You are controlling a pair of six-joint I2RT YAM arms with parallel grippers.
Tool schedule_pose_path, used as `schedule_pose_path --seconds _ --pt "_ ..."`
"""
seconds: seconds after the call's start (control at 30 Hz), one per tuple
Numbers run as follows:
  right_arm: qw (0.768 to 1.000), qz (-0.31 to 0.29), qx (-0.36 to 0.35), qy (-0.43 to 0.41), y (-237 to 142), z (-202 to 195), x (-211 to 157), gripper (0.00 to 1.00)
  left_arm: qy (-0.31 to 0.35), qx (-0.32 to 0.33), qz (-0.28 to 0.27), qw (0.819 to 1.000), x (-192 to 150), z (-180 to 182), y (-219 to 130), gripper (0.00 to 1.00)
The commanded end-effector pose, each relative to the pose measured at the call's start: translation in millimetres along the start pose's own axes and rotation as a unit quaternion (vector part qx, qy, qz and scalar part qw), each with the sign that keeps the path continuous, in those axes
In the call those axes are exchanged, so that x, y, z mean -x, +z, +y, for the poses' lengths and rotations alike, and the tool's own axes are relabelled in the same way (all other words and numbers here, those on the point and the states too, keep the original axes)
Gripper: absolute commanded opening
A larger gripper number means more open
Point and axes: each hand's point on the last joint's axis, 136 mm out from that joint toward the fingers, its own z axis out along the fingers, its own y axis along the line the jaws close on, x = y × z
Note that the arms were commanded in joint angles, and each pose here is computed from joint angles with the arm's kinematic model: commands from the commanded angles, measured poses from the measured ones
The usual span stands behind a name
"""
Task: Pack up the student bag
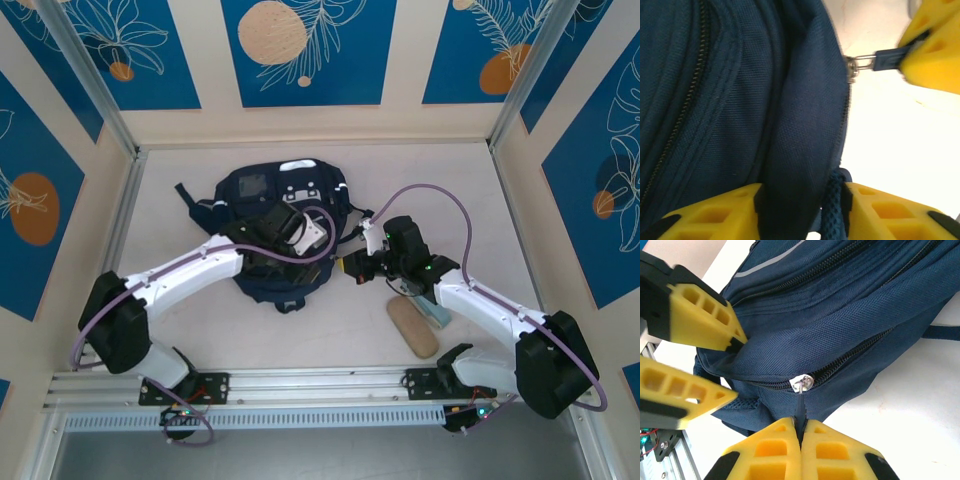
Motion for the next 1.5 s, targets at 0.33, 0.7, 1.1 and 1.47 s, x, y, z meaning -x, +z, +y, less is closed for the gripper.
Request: schedule_pose_path --seconds 0.33,0.7,1.1,1.47 --pt "0.989 -0.052 -0.133 0.031 -15.0 -48.3 26.2 0.00 0.023 0.069 -0.012 0.997 1.7 18.7 -16.7 0.00" --pt "0.968 -0.043 -0.230 0.093 -1.6 -103.3 38.1 0.00 0.030 0.078 -0.006 0.997 -15.8 20.5 -30.3 0.00" --pt "0.970 -0.027 -0.200 0.133 40.8 -128.1 66.2 0.00 0.016 0.063 -0.014 0.998 -25.0 15.4 -34.7 0.00" --pt "0.977 0.027 -0.135 0.165 7.5 -95.1 25.4 0.65 -0.037 0.074 -0.089 0.993 14.8 17.6 -56.1 0.74"
